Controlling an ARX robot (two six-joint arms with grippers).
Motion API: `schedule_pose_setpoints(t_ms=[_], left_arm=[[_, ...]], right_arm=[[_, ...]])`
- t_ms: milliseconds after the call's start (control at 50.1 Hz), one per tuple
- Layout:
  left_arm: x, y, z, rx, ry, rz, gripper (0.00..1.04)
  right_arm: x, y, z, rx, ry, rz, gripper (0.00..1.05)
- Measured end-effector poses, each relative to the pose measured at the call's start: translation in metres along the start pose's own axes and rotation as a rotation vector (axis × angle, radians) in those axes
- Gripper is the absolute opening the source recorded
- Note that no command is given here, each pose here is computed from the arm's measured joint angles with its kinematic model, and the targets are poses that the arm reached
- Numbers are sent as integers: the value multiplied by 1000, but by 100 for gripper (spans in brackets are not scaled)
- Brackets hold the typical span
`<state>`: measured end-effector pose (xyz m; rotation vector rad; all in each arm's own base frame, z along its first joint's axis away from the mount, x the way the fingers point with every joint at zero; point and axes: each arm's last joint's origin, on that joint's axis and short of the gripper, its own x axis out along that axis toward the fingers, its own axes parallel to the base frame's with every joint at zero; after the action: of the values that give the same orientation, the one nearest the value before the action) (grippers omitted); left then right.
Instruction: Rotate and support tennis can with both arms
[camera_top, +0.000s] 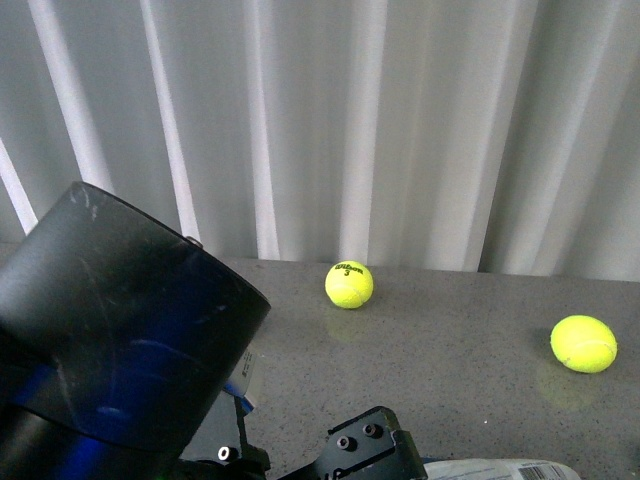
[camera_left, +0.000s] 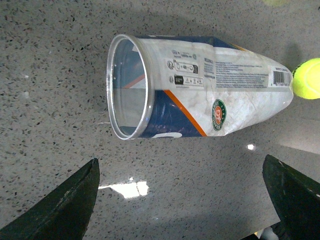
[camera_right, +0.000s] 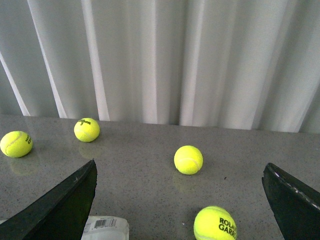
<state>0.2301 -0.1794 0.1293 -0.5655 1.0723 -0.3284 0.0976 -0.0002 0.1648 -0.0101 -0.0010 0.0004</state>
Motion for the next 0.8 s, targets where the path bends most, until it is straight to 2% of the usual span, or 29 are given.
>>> schedule_pose_setpoints(t_ms=[299,798], left_arm=[[29,2,-7,-24,-9,10,98],[46,-8,-11,-54,-29,-31,98]], right_arm=[[0,0,0,0,0,0,98],[0,0,0,0,0,0,98]])
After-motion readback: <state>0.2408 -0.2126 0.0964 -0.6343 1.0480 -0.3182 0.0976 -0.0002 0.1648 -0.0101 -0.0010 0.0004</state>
